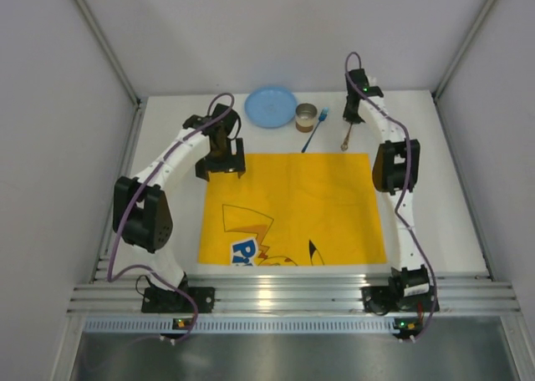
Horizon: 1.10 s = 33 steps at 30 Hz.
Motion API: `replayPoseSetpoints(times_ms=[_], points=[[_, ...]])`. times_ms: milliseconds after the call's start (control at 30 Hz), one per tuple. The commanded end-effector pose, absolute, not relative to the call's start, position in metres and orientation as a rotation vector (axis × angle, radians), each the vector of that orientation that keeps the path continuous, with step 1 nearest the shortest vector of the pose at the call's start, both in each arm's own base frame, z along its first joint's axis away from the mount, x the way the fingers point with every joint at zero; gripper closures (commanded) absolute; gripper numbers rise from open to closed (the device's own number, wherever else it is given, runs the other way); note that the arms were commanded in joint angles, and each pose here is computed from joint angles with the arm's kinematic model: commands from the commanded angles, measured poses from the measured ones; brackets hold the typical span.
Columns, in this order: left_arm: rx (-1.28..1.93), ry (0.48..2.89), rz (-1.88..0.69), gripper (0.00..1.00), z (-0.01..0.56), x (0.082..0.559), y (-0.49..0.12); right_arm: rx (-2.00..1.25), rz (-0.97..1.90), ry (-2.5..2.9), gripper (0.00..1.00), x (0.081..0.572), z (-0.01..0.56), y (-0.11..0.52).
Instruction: Set the dinner table for one person
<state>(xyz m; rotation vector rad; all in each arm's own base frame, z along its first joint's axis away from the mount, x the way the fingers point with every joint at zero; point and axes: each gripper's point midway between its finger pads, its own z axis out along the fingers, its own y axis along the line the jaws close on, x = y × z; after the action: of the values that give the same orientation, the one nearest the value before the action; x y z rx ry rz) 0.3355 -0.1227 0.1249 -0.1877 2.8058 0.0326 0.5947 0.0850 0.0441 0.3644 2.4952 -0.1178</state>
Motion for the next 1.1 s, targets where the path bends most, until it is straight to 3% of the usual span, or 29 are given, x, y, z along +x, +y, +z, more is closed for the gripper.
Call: replayPoseSetpoints(times_ms=[0, 267, 433, 533, 767, 867, 1067], points=[[-0.169, 2.793, 0.063, 0.02, 0.135, 0.340, -0.117, 0.486, -0.057, 2.100, 1.00, 0.648, 0.171, 0.046], [-0.173, 2.775, 0.038, 0.02, 0.140, 0.342, -0.120, 0.471, 0.061, 1.800, 1.00, 0.634, 0.325, 0.031], [-0.185, 2.762, -0.008, 0.02, 0.142, 0.342, -0.125, 0.412, 0.146, 1.807, 1.00, 0.591, 0.361, 0.041], [-0.193, 2.745, -0.039, 0.02, 0.142, 0.344, -0.129, 0.356, 0.194, 1.919, 1.00, 0.552, 0.340, 0.053], [-0.239, 2.676, -0.104, 0.03, 0.148, 0.349, -0.134, 0.083, 0.311, 2.383, 1.00, 0.425, 0.198, 0.111], [-0.247, 2.646, -0.123, 0.03, 0.149, 0.349, -0.134, 0.022, 0.324, 2.439, 1.00, 0.378, 0.179, 0.118], [-0.264, 2.626, -0.169, 0.03, 0.148, 0.350, -0.140, -0.004, 0.255, 2.544, 1.00, 0.337, 0.120, 0.103]])
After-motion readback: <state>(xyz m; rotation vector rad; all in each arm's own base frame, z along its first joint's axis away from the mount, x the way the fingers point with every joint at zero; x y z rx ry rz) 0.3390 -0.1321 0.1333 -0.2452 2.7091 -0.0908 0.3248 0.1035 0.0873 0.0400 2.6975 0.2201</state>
